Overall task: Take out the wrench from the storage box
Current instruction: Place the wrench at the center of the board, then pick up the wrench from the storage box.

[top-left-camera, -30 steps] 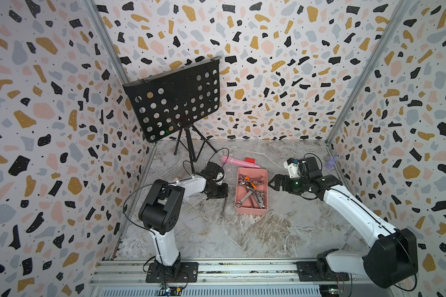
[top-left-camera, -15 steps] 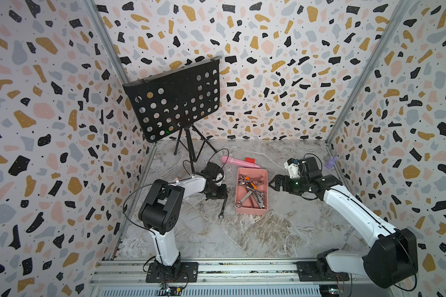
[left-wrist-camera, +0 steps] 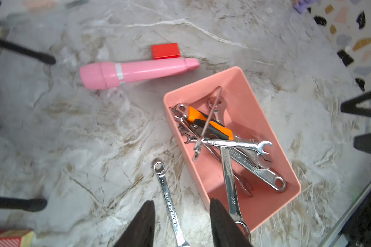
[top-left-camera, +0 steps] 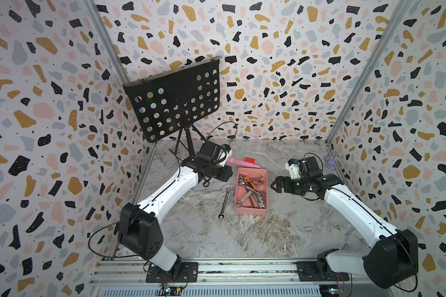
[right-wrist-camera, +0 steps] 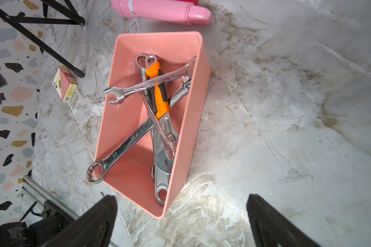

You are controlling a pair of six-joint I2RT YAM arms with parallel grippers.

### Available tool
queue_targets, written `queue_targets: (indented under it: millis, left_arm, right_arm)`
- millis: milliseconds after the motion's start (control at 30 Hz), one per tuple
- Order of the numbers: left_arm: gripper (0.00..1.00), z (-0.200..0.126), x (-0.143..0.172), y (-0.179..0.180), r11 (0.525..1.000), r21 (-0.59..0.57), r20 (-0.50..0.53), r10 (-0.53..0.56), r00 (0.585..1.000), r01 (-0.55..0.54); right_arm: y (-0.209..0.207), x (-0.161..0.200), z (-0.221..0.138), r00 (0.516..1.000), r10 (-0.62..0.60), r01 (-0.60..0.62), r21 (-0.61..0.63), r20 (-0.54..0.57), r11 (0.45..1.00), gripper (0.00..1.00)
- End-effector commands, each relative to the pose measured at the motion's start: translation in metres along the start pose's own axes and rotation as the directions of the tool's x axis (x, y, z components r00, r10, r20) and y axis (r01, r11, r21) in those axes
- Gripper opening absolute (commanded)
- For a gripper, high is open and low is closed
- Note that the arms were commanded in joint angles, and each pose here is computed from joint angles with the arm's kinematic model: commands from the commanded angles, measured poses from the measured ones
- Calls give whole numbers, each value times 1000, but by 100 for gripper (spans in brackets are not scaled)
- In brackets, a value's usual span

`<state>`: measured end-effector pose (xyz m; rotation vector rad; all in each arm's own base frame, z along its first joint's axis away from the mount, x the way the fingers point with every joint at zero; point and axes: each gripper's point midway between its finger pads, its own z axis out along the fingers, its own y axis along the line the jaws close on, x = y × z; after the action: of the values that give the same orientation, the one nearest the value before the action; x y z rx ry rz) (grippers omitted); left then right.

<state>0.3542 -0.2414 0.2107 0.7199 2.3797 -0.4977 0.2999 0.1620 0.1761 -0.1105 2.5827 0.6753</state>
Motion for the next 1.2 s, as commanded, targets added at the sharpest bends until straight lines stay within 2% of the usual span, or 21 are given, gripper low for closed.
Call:
queue_targets:
  millis: [0, 100, 333, 567, 667, 1167]
  left_arm:
    - [48, 18, 4, -19, 987, 47, -69, 157, 985, -154]
    - [48, 36, -1, -33, 971, 72, -95, 235, 967, -229]
    - [48, 79, 3, -45, 947, 109, -161, 317, 935, -302]
    - [48, 113, 0, -39, 948, 83, -215, 317, 924, -306]
    - [46, 124, 8, -40, 950, 93, -257, 312, 915, -298]
    - [36, 153, 36, -30, 959, 72, -365, 281, 887, -275]
  right_arm:
    - [-4, -9, -22, 998, -38, 36, 36, 43, 999, 100]
    - [-10, -10, -28, 998, -34, 31, 50, 55, 998, 100]
    - [-24, -7, -37, 998, -24, 19, 80, 61, 997, 100]
    - [-28, -5, -40, 998, -24, 19, 85, 57, 996, 100]
    - [-29, -4, -41, 998, -22, 17, 87, 55, 996, 100]
    - [-31, -1, -36, 999, -8, 5, 79, 37, 997, 100]
